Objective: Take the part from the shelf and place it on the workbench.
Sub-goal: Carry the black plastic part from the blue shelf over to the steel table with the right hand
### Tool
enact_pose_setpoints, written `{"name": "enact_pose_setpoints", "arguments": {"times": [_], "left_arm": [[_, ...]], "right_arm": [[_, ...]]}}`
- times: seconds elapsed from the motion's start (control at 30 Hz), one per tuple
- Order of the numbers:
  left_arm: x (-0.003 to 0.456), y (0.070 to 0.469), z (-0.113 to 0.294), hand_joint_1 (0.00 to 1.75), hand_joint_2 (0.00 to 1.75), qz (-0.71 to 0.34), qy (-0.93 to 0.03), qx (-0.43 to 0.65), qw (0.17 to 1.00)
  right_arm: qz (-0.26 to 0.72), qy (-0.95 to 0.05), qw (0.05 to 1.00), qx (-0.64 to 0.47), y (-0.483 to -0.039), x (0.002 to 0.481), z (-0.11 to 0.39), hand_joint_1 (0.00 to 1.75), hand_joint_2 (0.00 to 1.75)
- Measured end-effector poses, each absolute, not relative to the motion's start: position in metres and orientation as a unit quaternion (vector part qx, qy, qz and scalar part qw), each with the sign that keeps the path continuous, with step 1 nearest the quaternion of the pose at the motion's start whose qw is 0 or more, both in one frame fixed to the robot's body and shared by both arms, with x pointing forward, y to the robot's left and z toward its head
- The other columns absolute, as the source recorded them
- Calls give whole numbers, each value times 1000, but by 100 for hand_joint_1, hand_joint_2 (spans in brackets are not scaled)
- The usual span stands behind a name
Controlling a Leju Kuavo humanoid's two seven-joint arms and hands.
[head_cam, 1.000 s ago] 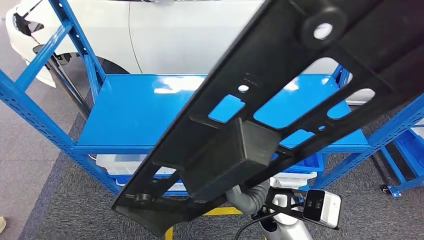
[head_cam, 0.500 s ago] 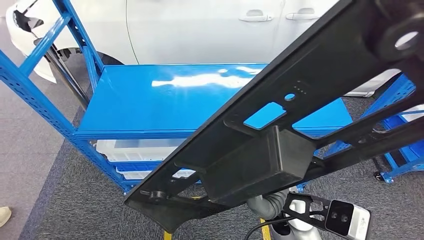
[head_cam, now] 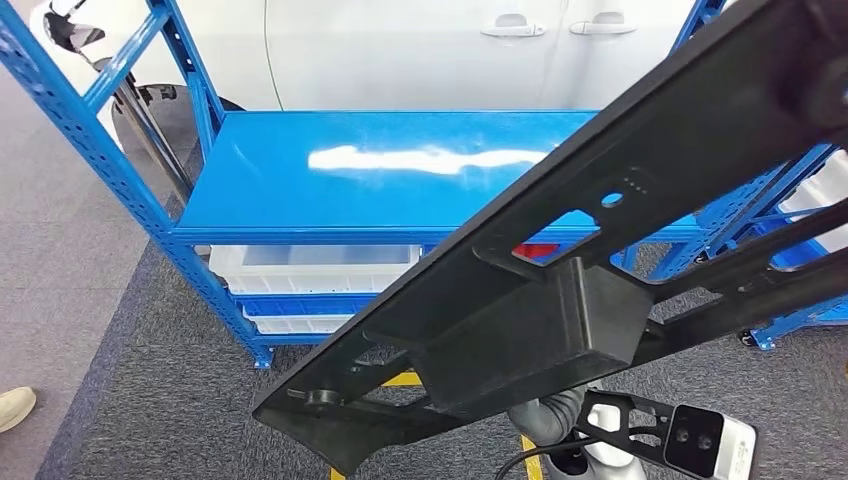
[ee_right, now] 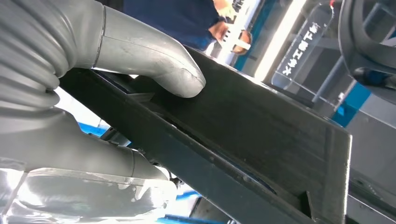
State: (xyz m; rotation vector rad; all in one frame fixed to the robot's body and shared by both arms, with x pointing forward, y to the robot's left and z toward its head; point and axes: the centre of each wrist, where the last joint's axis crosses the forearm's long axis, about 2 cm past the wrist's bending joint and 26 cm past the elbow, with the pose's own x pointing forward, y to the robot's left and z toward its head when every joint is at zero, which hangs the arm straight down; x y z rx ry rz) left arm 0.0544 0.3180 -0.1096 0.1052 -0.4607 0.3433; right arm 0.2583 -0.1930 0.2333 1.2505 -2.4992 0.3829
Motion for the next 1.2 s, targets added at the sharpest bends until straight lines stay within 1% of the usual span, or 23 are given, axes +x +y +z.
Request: {"name": "enact_pose_setpoints", "arguments": {"times": [1.2], "left_arm": [[52, 320, -110, 0, 175, 168, -220, 54, 959]], "right_arm": [[134, -876, 162, 433, -214, 257, 226, 175, 175]]}}
